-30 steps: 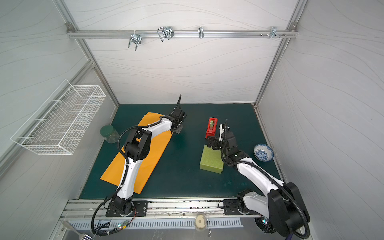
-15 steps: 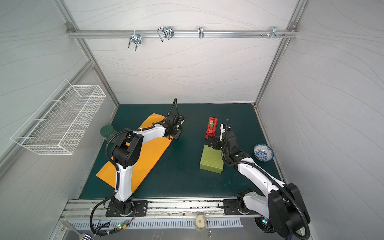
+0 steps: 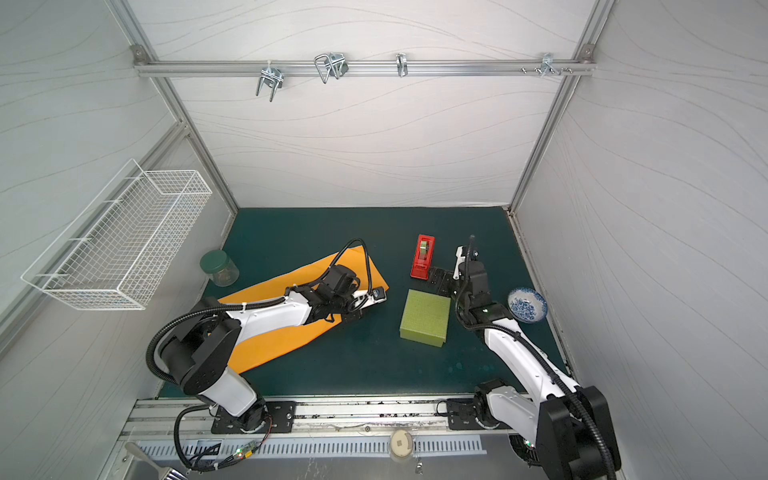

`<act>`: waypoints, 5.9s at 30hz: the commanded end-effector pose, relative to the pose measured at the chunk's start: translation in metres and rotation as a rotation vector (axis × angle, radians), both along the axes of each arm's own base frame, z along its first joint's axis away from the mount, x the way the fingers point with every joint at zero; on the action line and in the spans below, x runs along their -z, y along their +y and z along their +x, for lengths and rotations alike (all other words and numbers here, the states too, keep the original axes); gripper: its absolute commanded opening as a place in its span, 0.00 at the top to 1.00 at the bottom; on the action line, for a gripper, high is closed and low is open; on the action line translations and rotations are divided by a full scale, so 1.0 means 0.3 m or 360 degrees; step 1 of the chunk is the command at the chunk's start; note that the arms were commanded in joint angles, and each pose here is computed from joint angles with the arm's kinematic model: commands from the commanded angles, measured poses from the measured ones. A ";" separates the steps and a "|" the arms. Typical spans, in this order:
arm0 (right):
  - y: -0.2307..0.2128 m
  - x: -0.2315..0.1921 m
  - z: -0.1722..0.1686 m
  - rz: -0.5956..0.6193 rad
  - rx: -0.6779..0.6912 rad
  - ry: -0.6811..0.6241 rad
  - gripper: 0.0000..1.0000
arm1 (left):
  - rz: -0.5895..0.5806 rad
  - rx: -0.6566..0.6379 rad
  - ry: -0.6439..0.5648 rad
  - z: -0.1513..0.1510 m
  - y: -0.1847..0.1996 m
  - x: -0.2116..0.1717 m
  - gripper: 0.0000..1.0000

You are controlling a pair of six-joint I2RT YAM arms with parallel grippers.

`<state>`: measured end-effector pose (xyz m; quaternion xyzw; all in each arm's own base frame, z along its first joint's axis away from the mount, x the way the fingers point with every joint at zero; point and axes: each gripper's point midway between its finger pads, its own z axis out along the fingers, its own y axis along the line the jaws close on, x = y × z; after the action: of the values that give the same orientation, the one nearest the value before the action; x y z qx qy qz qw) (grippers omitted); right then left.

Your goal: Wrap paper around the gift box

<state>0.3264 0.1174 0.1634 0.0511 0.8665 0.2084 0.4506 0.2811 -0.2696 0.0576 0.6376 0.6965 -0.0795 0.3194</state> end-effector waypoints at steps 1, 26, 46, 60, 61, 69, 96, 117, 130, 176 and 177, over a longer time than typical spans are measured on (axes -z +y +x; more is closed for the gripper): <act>0.029 -0.006 -0.006 0.0053 -0.0058 0.0083 0.01 | 0.0064 0.0313 -0.0206 -0.061 -0.009 -0.040 1.00; 0.002 0.166 -0.224 -0.0015 -0.0128 0.0608 0.01 | -0.0843 -0.0572 0.0530 -0.201 -0.203 -0.308 0.24; 0.072 0.282 -0.352 0.0382 -0.0306 0.0820 0.03 | -0.0956 -0.1318 0.1732 -0.102 -0.533 -0.107 0.34; 0.207 0.115 -0.275 0.0675 -0.0484 0.0554 0.16 | -0.1090 -0.1208 0.1866 -0.093 -0.607 -0.210 0.42; 0.214 0.109 -0.271 0.0665 -0.0482 0.0547 0.16 | -0.1094 -0.1196 0.1854 -0.091 -0.610 -0.223 0.42; 0.264 0.039 -0.240 0.0666 -0.0498 0.0454 0.19 | -0.1144 -0.1170 0.1790 -0.064 -0.582 -0.318 0.43; 0.828 0.061 -0.228 0.0466 -0.0892 0.0508 0.20 | -0.1401 -0.1687 0.1521 0.010 0.052 -0.311 0.43; 1.016 0.159 -0.300 0.0229 -0.1093 0.0608 0.05 | -0.1471 -0.2527 0.1058 0.021 0.647 -0.170 0.27; 0.440 0.332 -0.564 -0.0036 -0.0877 0.1062 0.13 | -0.1599 -0.2474 0.0821 0.019 0.687 -0.267 0.22; 0.406 0.462 -0.380 0.0328 -0.0415 0.0974 0.97 | -0.1709 -0.2321 0.0932 0.002 0.630 -0.343 0.25; 0.393 0.464 -0.377 0.0317 -0.0419 0.0976 0.99 | -0.1699 -0.2316 0.0947 -0.002 0.626 -0.342 0.25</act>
<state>0.2093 0.2462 0.0249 0.0536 0.9317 0.3365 0.1261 0.2764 -0.0758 0.1402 -0.2434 0.8564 -0.3056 0.3376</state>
